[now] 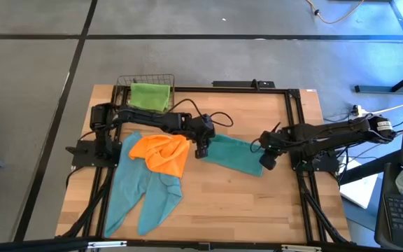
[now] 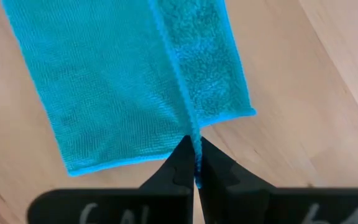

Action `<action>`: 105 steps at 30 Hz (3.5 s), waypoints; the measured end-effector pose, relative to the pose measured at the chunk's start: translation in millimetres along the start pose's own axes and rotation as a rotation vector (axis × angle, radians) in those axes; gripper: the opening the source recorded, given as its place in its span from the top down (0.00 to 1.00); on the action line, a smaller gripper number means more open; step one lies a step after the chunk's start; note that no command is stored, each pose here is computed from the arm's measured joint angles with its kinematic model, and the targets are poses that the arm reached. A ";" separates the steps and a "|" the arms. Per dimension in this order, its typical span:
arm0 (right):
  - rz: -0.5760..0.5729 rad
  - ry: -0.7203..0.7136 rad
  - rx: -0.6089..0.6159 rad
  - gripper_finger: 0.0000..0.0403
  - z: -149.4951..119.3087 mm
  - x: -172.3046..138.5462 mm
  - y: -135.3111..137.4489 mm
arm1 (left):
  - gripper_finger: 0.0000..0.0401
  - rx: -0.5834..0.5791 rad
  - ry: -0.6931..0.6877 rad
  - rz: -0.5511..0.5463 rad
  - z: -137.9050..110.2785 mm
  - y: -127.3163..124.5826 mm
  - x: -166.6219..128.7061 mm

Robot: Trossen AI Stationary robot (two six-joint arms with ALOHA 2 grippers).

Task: Fold microfiber towels
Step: Fold the blue microfiber cloth

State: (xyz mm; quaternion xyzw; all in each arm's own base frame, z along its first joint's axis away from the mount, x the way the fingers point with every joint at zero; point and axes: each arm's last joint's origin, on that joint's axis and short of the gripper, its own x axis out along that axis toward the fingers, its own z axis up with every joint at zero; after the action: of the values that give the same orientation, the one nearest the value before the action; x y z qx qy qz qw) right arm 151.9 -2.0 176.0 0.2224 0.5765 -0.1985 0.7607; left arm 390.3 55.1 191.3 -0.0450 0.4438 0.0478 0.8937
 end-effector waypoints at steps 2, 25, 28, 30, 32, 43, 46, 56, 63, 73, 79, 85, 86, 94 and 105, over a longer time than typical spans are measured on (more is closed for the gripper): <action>-0.010 0.012 0.009 0.98 1.0 2.2 -0.5 | 1.00 0.019 -0.007 0.032 0.7 1.2 0.0; -0.001 0.032 0.096 0.65 5.4 -2.4 0.3 | 0.72 0.053 0.036 0.129 6.1 1.3 -15.6; 0.123 -0.105 0.043 0.64 16.3 -11.3 8.8 | 0.73 0.064 0.025 0.072 8.0 -5.2 -23.1; 0.180 -0.189 0.008 0.64 23.4 -13.7 15.6 | 0.73 0.097 0.026 0.055 8.4 -12.9 -29.2; 0.210 -0.242 -0.021 0.64 28.7 -13.7 20.5 | 0.72 0.109 0.035 0.046 7.6 -19.4 -32.5; 0.324 -0.172 -0.133 0.64 33.7 10.3 47.5 | 0.73 0.185 0.112 -0.007 -7.0 -52.1 -33.1; 0.352 -0.127 -0.156 0.64 29.2 14.0 53.5 | 0.72 0.171 0.187 -0.005 -17.7 -53.2 -30.4; 0.370 -0.240 -0.186 0.64 13.9 -11.7 66.1 | 0.74 0.041 0.194 -0.015 -21.8 -80.1 -40.1; 0.269 -0.277 -0.393 0.64 -13.6 -5.3 71.4 | 0.74 -0.108 0.110 0.055 -18.6 -95.9 -50.7; 0.318 -0.225 -0.543 0.64 -30.5 20.7 72.5 | 0.74 -0.269 0.036 0.070 -16.6 -113.9 -61.1; 0.338 -0.237 -0.472 0.48 -31.6 28.8 72.7 | 0.74 -0.375 0.027 0.131 -21.9 -122.3 -63.4; 0.332 -0.330 -0.389 0.36 -22.9 19.9 79.4 | 0.74 -0.468 -0.032 0.175 -21.8 -128.2 -65.0; 0.334 -0.332 -0.389 0.35 -22.4 19.2 80.0 | 0.74 -0.467 -0.031 0.174 -21.9 -128.3 -65.0; 0.371 -0.344 -0.305 0.39 -20.3 17.3 82.7 | 0.74 -0.547 -0.120 0.147 -13.1 -128.5 -64.6; 0.313 -0.414 -0.298 0.40 -12.8 17.8 78.6 | 0.74 -0.642 -0.191 0.105 -6.1 -130.3 -65.0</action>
State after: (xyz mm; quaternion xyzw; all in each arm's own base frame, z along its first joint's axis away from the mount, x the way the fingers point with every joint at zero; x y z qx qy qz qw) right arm 190.3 69.1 164.4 0.1494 0.3907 -0.0329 0.9077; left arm 362.7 -77.8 244.3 -0.2964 0.3223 0.2352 0.8678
